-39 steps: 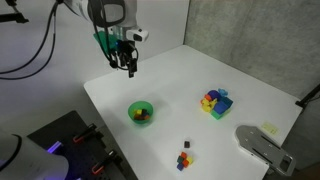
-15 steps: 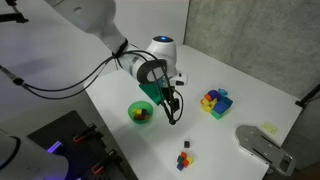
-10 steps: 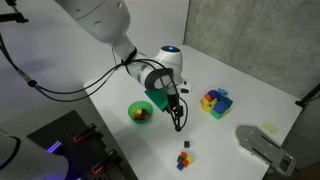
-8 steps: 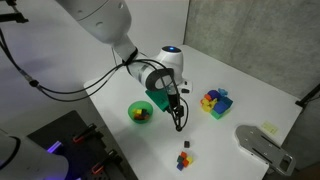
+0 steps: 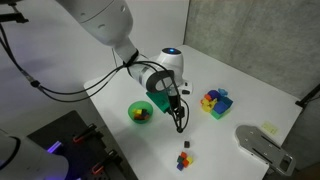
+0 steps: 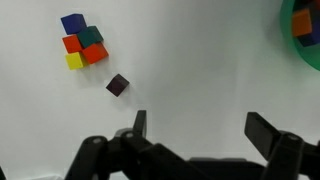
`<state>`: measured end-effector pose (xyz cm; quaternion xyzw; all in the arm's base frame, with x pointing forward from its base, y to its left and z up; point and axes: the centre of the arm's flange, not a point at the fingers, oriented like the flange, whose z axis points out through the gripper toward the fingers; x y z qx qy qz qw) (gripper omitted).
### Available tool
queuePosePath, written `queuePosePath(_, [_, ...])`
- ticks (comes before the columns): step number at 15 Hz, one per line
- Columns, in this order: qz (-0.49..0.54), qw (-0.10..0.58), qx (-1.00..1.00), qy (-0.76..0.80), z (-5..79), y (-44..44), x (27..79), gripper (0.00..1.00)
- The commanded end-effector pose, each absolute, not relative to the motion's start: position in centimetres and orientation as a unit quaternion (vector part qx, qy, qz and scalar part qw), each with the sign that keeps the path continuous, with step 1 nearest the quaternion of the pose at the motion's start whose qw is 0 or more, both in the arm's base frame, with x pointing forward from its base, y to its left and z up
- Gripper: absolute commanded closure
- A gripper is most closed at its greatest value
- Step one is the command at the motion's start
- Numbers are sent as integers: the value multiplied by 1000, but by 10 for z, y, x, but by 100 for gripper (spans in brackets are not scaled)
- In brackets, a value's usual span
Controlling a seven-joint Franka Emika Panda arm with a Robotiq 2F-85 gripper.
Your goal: Put the green block inside the bowl
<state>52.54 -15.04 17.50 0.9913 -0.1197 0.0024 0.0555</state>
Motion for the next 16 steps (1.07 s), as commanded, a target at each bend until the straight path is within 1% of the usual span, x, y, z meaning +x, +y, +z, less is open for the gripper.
queuePosePath(1, [6, 58, 993, -99, 157, -178, 535, 0])
queuePosePath(10, [-11, 49, 999, -17, 104, -246, 547, 0])
queuePosePath(16, [-12, 35, 998, 43, 72, -268, 551, 0])
